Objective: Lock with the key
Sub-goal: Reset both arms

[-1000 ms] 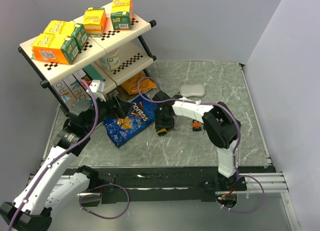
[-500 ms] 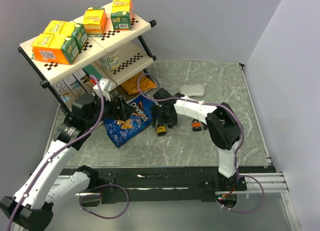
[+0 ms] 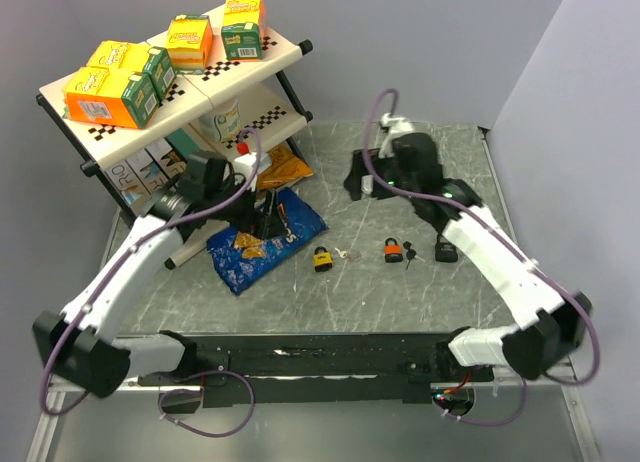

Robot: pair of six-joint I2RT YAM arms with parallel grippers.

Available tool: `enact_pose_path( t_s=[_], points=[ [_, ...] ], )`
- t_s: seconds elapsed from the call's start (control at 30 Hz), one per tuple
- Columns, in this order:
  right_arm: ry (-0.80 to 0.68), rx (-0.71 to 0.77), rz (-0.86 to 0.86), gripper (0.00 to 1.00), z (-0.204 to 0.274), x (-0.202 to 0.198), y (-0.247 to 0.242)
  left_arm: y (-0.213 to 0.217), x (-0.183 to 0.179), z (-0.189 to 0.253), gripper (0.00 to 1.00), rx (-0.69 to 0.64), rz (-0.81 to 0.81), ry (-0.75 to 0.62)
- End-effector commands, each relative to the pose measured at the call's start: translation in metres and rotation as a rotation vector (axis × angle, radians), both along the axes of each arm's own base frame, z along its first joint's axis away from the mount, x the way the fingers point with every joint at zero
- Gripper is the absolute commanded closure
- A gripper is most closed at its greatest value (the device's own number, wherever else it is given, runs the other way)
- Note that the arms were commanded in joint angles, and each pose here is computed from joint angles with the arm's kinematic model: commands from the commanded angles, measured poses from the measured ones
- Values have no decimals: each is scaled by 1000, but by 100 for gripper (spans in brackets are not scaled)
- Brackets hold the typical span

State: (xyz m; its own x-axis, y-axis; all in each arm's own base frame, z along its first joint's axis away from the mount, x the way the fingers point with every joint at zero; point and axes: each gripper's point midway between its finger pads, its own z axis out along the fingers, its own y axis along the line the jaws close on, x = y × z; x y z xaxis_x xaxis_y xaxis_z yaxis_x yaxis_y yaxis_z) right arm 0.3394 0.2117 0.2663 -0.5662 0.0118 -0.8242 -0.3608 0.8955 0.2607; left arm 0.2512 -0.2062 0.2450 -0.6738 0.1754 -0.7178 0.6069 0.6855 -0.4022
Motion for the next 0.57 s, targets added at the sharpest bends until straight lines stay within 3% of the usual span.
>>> enact_pose_path(
  t_s=[0.0, 0.1, 0.27, 0.4, 0.53],
  points=[
    [-172, -73, -6, 0, 40, -12, -51, -4, 16, 6, 4, 38, -28, 1],
    [-210, -67, 33, 0, 44, -34, -75, -9, 34, 10, 4, 39, -26, -66],
    [-183, -102, 84, 0, 5, -68, -96, -16, 49, 2, 4, 77, -5, -121],
    [-110, -86, 90, 0, -32, -88, -103, -26, 46, -14, 4, 167, -2, -164],
    [-99, -62, 145, 0, -36, -95, -96, -36, 37, -18, 4, 188, -47, -184]
  ],
)
